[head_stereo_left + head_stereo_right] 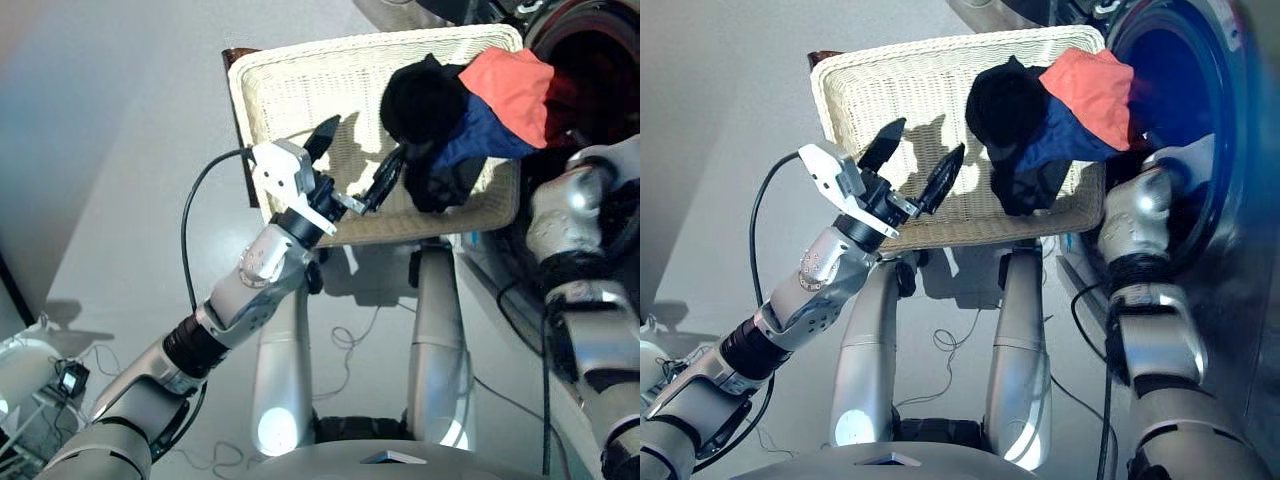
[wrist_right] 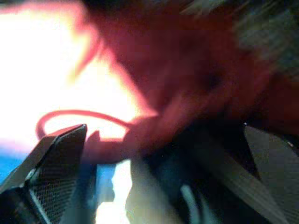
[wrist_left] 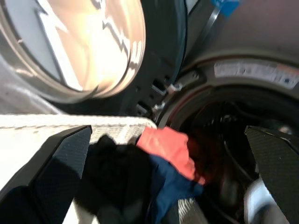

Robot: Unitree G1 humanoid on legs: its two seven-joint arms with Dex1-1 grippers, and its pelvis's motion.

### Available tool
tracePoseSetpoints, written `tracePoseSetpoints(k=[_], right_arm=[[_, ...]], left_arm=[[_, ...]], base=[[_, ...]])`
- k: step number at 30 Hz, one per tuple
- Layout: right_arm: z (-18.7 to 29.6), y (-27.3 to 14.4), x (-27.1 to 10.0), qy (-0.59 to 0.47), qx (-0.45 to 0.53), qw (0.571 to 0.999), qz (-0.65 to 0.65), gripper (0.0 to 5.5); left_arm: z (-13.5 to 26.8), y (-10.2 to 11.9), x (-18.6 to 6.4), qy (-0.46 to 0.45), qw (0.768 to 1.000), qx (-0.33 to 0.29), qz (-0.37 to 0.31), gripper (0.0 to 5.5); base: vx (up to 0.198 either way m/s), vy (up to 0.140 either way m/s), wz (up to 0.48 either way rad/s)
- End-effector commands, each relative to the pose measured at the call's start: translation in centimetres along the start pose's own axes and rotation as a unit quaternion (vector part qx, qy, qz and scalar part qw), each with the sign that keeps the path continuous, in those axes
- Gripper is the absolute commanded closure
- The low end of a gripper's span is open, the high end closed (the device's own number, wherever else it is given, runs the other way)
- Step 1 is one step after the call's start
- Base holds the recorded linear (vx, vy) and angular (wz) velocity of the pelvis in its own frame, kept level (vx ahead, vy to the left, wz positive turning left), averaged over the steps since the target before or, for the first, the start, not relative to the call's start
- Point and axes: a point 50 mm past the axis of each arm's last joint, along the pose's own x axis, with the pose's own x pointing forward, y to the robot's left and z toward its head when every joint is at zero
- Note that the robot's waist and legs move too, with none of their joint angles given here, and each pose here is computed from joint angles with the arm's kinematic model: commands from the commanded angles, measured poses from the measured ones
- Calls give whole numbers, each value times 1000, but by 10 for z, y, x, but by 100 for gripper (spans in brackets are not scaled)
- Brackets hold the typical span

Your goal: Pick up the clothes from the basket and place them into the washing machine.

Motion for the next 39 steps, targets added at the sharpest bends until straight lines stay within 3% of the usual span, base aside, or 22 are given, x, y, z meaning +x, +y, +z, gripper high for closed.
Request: tracePoseSetpoints(k=[1, 5, 10, 14, 20, 31, 39], right_arm=[[18, 28, -14, -45, -4, 991, 129, 0], [19, 50, -31, -42, -42, 967, 247, 0], [54, 70, -26, -142, -226, 902, 338, 0], [73, 79, -4, -185, -320, 873, 318, 0], [88, 87, 28, -203, -362, 881, 226, 0], [78, 63, 81, -89, -420, 897, 109, 0], [66, 25, 98, 21, -482, 874, 61, 0]], left_arm=[[25, -4, -4, -65, 998, 15, -13, 0], [25, -1, -10, -63, 998, 22, -6, 0], [27, 1, -14, -65, 997, 34, -3, 0], [27, -4, -11, -71, 997, 20, -11, 0], [27, -12, -7, -81, 997, -9, -11, 0], [25, -21, 0, -82, 996, -36, -29, 0], [23, -28, 3, -74, 995, -35, -53, 0]], base=[[0, 0, 0], [0, 0, 0], [0, 0, 0], [0, 0, 0], [0, 0, 0], [0, 0, 0], [0, 0, 0]])
